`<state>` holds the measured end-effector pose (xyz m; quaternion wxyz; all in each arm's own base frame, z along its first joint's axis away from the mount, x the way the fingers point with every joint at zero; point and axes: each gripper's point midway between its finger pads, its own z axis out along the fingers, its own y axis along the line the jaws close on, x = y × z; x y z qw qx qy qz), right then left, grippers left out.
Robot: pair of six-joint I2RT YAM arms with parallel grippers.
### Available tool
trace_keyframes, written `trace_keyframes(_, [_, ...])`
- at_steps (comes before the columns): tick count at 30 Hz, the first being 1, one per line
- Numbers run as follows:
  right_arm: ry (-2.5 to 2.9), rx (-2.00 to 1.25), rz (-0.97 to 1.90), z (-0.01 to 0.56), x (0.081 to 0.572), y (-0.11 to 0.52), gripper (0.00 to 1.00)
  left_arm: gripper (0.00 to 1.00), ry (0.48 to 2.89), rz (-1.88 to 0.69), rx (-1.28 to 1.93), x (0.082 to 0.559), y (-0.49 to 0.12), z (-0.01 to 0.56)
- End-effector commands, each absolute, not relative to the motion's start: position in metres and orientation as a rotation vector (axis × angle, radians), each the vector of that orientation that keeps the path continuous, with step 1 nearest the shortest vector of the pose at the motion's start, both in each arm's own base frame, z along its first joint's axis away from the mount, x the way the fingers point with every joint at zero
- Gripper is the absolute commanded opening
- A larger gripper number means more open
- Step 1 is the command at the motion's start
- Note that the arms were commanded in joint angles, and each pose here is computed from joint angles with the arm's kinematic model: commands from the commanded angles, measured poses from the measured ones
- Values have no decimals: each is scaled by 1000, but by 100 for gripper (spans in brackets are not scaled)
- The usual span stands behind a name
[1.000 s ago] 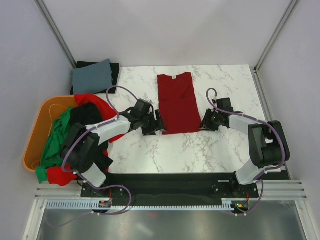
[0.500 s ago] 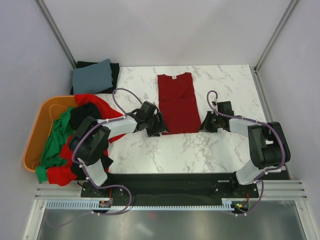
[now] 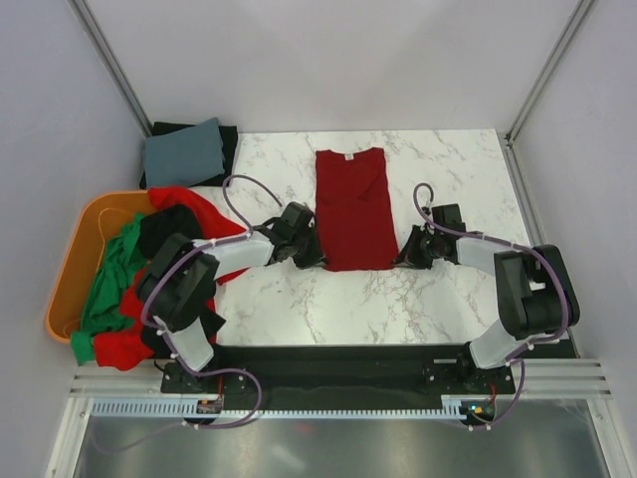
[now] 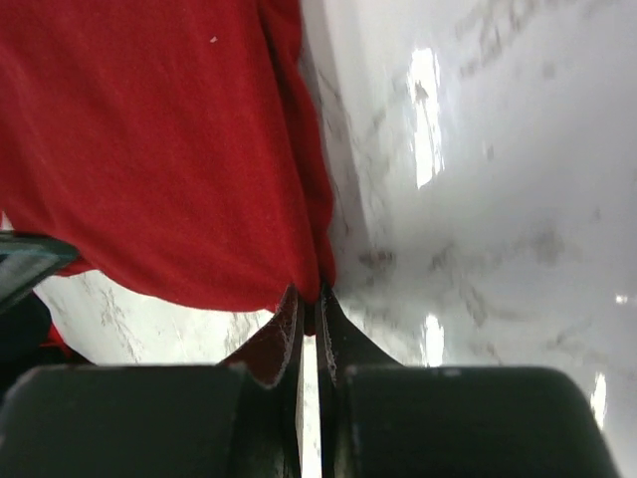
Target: Fold and stack the t-shirts
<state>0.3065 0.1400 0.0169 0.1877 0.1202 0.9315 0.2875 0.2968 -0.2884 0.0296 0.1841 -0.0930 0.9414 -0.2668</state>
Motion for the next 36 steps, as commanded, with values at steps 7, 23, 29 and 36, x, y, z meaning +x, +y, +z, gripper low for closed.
trace_keyframes(7, [2659,425,764,90,246,128,0,2,2507,-845,-246,249,-268,138])
trace_keyframes(23, [2556,388,849,183,170,146,0,3,2570,-1024,-287,147,-238,184])
trace_keyframes(29, [2558,344,683,190,199,135,0,4,2564,-927,-229,166,-237,185])
trace_keyframes(36, [2557,291,536,195,249,131,0,5,2575,-879,-233,209,-232,184])
